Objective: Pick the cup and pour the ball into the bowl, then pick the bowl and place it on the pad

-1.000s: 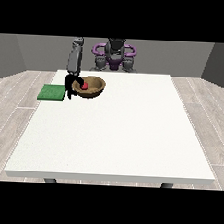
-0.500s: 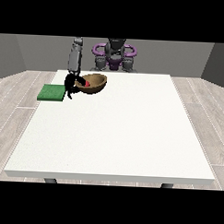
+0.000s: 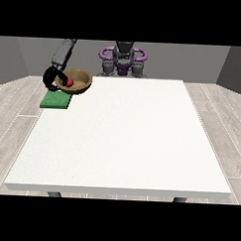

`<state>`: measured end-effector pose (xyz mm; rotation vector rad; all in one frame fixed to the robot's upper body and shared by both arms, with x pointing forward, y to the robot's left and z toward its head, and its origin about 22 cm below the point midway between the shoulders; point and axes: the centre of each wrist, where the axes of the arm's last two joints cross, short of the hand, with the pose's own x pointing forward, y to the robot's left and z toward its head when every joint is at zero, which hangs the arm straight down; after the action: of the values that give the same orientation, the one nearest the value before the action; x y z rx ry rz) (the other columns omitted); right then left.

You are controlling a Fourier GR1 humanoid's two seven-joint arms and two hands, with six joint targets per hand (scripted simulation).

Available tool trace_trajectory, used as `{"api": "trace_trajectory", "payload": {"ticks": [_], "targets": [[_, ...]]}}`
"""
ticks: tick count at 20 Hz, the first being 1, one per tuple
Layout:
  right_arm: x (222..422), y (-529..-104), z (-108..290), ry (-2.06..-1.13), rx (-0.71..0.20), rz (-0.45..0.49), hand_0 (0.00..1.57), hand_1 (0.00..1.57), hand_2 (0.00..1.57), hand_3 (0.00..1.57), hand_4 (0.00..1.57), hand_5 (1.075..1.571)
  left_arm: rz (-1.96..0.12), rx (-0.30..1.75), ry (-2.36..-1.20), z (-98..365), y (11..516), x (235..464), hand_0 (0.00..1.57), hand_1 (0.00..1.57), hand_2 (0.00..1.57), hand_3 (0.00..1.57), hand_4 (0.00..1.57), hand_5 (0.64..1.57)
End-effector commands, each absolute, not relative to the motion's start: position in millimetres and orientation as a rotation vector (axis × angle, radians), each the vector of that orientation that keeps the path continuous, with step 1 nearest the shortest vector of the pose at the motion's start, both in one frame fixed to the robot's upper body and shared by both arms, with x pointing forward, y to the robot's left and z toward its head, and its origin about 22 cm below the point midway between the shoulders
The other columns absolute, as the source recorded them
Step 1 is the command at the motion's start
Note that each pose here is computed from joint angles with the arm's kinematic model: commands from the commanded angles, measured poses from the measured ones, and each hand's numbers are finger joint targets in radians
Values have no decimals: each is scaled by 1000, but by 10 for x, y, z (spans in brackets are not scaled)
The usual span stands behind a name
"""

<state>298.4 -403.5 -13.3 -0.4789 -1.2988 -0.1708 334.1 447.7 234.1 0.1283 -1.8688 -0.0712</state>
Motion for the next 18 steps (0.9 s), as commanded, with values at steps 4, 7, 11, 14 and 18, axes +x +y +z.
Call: {"api": "trace_trajectory", "payload": {"ticks": [4,7,11,14,18], "targets": [[3010,-4605,593,-1189,-540,-117,1571,1571,1571,674,1081,1566,-22,185,-1815,2093,4904,3113,0,0,0,0,1201,1545],[2958,-4885,781,-1246,-560,-145,1571,1571,1571,585,1094,1564,-29,188,-1838,2077,4900,3091,0,0,0,0,1205,1543],[3110,-4852,856,-1283,-553,-140,1571,1571,1571,461,1109,1567,-1,178,-1896,2137,4783,3194,0,0,0,0,1210,1550],[3139,-4802,924,-1297,-552,-137,1571,1571,1571,461,1109,1567,-32,190,-1908,2076,5190,2948,0,0,0,0,1210,1555],[3247,-4789,934,-1340,-506,-232,1571,1571,1571,453,1069,1566,-20,190,-1956,2152,5118,3015,0,0,0,0,1212,1553]]}}
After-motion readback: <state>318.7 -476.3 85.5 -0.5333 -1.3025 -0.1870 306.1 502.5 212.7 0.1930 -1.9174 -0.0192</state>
